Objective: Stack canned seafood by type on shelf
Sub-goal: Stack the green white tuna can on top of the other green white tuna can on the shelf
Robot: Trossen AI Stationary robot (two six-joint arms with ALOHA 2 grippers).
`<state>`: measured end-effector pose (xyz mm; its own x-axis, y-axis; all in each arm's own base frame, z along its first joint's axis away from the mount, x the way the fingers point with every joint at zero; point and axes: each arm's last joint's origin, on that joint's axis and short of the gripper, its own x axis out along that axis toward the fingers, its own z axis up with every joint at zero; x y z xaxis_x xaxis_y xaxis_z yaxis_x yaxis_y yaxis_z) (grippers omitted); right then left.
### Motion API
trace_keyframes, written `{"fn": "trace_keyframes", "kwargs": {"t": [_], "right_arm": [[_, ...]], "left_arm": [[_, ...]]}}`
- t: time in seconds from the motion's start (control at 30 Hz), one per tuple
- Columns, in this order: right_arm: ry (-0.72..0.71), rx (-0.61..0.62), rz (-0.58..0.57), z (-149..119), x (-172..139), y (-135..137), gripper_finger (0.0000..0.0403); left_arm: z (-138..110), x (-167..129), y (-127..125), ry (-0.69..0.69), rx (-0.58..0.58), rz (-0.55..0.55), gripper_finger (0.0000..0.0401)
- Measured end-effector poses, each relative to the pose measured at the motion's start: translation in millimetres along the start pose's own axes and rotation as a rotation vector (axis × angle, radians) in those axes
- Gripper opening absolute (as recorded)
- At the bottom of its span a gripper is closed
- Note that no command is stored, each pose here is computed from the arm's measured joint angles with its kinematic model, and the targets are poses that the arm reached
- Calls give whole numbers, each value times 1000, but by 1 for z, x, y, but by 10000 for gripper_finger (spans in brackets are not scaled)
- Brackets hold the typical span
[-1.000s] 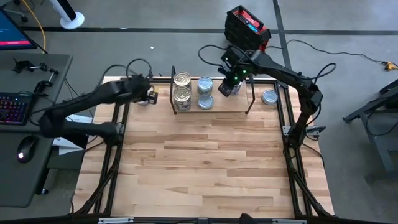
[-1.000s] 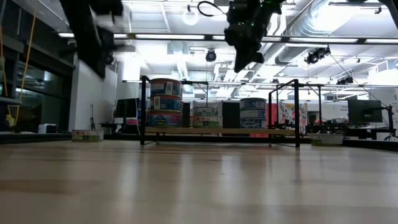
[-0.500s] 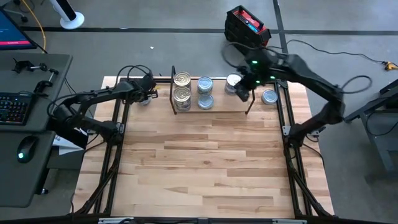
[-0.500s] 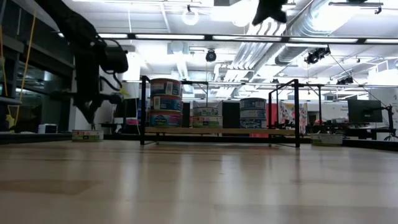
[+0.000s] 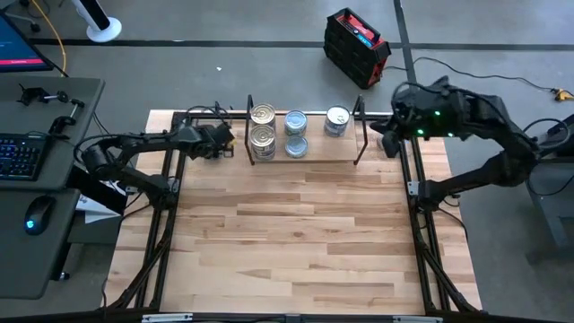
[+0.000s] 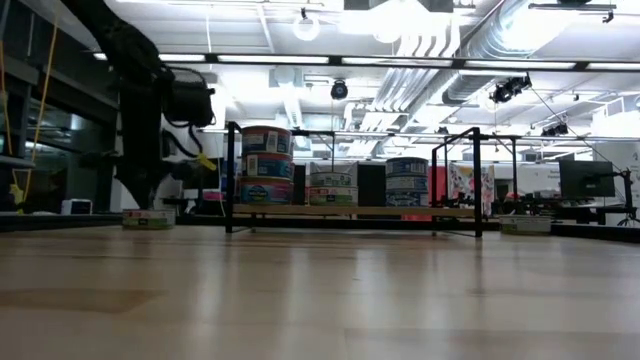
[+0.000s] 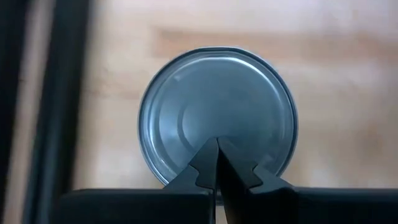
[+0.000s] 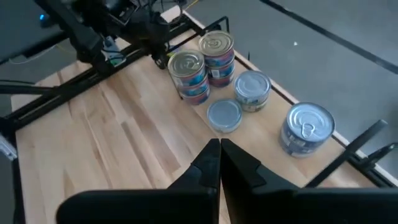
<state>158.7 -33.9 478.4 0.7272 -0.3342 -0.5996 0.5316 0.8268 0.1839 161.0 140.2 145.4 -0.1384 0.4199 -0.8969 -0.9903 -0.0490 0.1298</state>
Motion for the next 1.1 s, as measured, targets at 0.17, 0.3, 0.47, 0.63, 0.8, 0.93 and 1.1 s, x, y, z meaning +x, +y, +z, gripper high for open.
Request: {"fn": "trace_keyframes", "kwargs": {"t": [0.17, 0.3, 0.47, 0.63, 0.8, 0.93, 1.1], "right_arm": [[34, -27, 26, -10, -9, 7, 0], [86, -87, 67, -21, -2, 19, 0], [198, -98, 96, -50, 27, 39, 0], [269, 21, 214, -97, 70, 74, 0], [223, 273, 430, -164, 107, 121, 0], [149, 507, 544, -218, 128, 155, 0], [131, 587, 543, -261, 148, 187, 0]], "left_arm": [[-40, -20, -19, 34, 184, -53, 0], [-82, -41, -31, 48, 243, -125, 0], [-137, -68, -35, 55, 249, -240, 0], [-189, -92, -32, 98, 288, -438, 0], [-228, -108, -32, 123, 326, -654, 0], [-259, -108, -42, 121, 333, -790, 0], [-291, -107, -69, 149, 317, -965, 0]]}}
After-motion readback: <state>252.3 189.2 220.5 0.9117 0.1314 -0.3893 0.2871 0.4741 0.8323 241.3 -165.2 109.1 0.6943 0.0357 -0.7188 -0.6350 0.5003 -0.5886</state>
